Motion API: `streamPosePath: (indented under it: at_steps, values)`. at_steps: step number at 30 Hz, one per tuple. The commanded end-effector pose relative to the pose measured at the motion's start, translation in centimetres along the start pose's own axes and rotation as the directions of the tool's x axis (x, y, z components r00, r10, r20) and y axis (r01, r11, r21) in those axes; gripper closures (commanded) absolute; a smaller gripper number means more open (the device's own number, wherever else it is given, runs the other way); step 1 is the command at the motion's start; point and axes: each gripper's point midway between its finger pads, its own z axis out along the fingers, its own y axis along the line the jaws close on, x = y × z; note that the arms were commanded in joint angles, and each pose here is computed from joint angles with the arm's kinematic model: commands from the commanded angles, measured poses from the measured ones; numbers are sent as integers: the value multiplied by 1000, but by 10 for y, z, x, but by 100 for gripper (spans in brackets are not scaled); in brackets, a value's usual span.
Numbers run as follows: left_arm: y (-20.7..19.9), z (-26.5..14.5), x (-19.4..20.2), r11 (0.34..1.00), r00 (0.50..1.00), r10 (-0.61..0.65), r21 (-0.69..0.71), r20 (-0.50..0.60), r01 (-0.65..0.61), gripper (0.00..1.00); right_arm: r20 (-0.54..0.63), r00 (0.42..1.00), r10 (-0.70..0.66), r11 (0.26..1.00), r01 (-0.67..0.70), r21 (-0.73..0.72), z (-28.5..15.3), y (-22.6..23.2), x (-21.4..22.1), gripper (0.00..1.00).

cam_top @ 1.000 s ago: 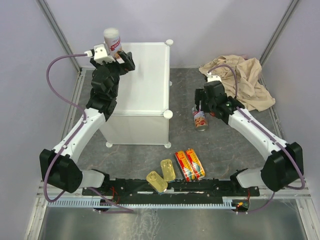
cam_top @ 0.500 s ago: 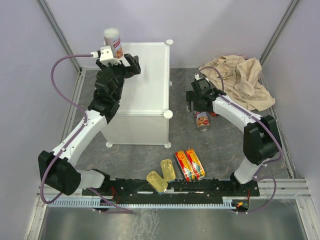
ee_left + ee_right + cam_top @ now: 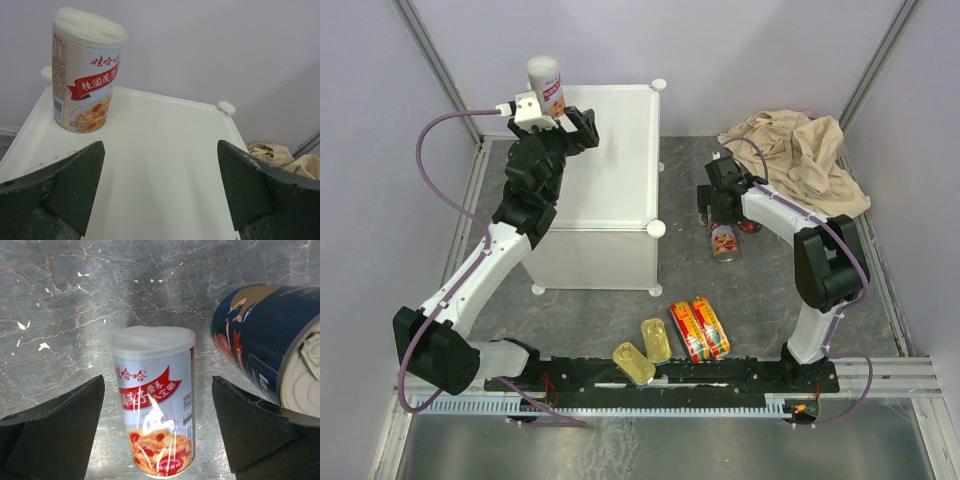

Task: Place and organize the canned foods onto the counter
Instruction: Pick up the canned food from the center of the board.

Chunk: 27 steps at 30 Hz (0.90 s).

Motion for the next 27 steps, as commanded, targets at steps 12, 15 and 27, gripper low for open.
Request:
streamPosePath:
  at_steps: [12, 15, 27]
  values:
    - [-9, 1, -10, 998, 998, -59, 20, 36, 58, 1, -50, 999, -9, 993, 3, -119, 25, 14, 0, 34]
    - [-10, 1, -9, 998, 998, -59, 22, 34, 58, 1, -35, 999, -3, 992, -2, -130, 21, 14, -1, 52]
    - [-11, -2, -9, 998, 998, -61, 26, 33, 60, 1, 200, 977, 73, 979, -31, -203, -47, 9, -43, 84]
